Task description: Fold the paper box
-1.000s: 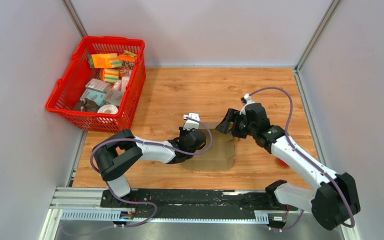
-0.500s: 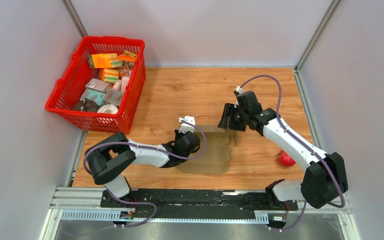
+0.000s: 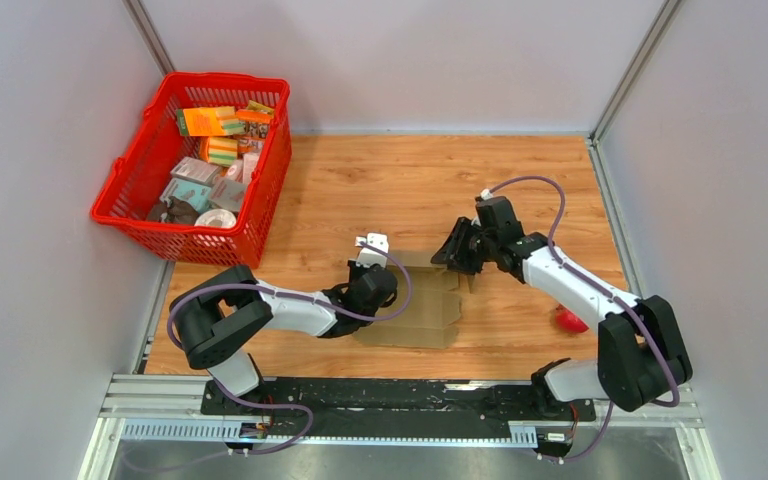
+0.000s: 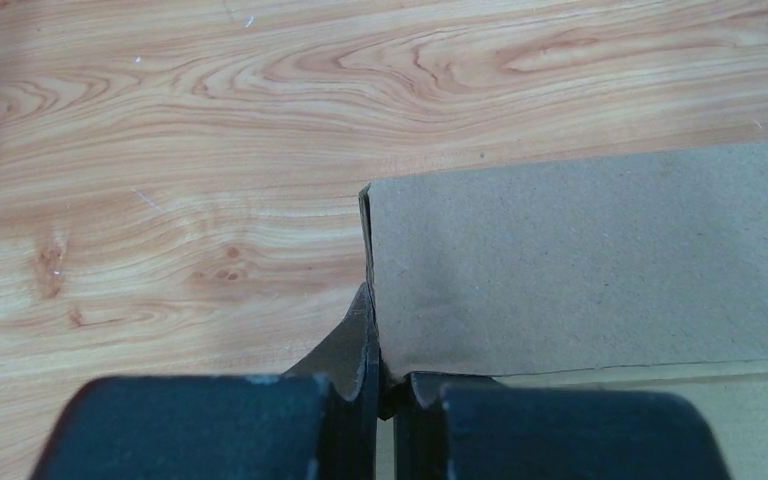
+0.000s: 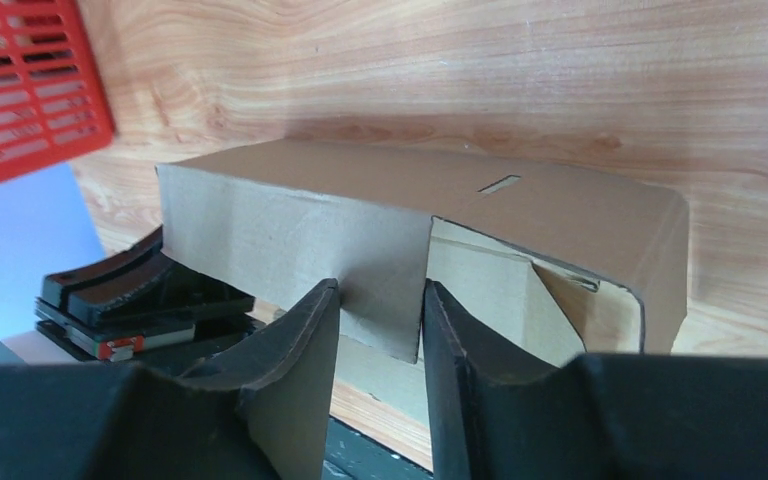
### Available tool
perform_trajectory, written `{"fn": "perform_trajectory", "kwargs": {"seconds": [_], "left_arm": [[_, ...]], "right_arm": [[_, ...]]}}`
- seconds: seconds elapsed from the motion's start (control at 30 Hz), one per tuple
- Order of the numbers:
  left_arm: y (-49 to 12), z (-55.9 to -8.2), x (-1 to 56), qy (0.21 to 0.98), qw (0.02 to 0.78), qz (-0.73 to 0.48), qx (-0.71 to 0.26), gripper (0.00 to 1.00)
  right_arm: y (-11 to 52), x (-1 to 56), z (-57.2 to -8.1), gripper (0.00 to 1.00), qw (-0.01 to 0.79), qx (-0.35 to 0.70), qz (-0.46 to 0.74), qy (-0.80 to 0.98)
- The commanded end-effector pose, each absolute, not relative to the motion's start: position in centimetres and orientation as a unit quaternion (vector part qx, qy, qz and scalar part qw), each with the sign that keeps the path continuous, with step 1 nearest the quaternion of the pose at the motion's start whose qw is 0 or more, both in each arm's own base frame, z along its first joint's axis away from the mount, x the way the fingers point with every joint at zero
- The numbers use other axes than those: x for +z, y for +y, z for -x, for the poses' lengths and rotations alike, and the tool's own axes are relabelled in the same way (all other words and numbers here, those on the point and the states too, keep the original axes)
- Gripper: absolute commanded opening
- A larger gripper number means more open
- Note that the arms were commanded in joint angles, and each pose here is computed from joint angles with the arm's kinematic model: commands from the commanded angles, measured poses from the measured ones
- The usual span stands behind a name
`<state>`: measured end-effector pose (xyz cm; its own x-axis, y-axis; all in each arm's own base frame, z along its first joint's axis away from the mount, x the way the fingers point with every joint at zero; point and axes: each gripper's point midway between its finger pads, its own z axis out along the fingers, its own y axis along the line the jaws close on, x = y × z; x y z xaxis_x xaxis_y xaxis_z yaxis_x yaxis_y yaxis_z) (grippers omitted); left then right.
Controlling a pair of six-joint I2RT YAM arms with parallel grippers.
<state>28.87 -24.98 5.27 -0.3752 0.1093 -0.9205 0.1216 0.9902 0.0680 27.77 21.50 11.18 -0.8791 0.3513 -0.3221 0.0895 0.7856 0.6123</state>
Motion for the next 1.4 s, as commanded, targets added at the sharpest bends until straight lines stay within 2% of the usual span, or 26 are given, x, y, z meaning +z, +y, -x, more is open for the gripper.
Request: {"fn": "perform_trajectory", "kwargs": {"seconds": [0.0, 0.2, 0.4, 0.43, 0.63, 0.93, 0.97, 1.0, 1.03, 1.1, 1.13, 1.2, 1.23, 1.37], "left_arm": [[-25.2, -29.0, 6.4, 0.821, 0.567, -0.062, -0.025, 0.00], [-25.2, -29.0, 6.4, 0.820, 0.569, -0.061, -0.029, 0.00], [-25.1, -28.9, 6.4, 0.818, 0.571, -0.059, -0.032, 0.00], [-25.1, -28.9, 6.4, 0.818, 0.571, -0.058, -0.033, 0.00], [-24.9, -28.9, 6.4, 0.817, 0.574, -0.055, -0.034, 0.00], [-24.7, -28.8, 6.5, 0.813, 0.579, -0.048, -0.036, 0.00], [-24.7, -28.8, 6.4, 0.814, 0.578, -0.049, -0.035, 0.00], [-24.7, -28.9, 6.4, 0.814, 0.578, -0.048, -0.035, 0.00], [-24.6, -28.8, 6.4, 0.814, 0.577, -0.048, -0.034, 0.00], [-24.6, -28.8, 6.4, 0.815, 0.577, -0.046, -0.037, 0.00], [-24.5, -28.7, 6.3, 0.816, 0.575, -0.047, -0.037, 0.00], [-24.6, -28.7, 6.4, 0.815, 0.576, -0.045, -0.041, 0.00], [-24.6, -28.6, 6.3, 0.816, 0.574, -0.047, -0.039, 0.00], [-24.7, -28.6, 6.3, 0.818, 0.572, -0.048, -0.038, 0.00]], "right_arm": [[21.9, 12.8, -29.4, 0.36, 0.238, 0.367, -0.160, 0.885], [22.0, 12.8, -30.3, 0.27, 0.248, 0.430, -0.191, 0.847], [21.8, 11.8, -30.6, 0.09, 0.271, 0.479, -0.188, 0.814], [21.8, 11.9, -30.6, 0.00, 0.283, 0.489, -0.181, 0.805], [22.0, 12.3, -30.4, 0.00, 0.301, 0.552, -0.160, 0.761], [20.9, 11.3, -30.3, 0.00, 0.306, 0.517, -0.136, 0.788], [20.8, 11.3, -30.3, 0.04, 0.306, 0.503, -0.124, 0.798], [20.5, 10.7, -30.0, 0.17, 0.289, 0.483, -0.128, 0.817], [20.2, 10.8, -29.9, 0.36, 0.303, 0.467, -0.103, 0.824], [19.0, 12.0, -29.9, 0.46, 0.331, 0.426, -0.090, 0.837], [18.2, 11.5, -29.1, 0.51, 0.314, 0.394, -0.091, 0.859], [16.7, 12.8, -28.7, 0.54, 0.348, 0.347, -0.054, 0.869], [16.2, 12.9, -28.0, 0.58, 0.341, 0.327, -0.047, 0.880], [15.2, 12.5, -26.6, 0.58, 0.340, 0.291, -0.022, 0.894]]}}
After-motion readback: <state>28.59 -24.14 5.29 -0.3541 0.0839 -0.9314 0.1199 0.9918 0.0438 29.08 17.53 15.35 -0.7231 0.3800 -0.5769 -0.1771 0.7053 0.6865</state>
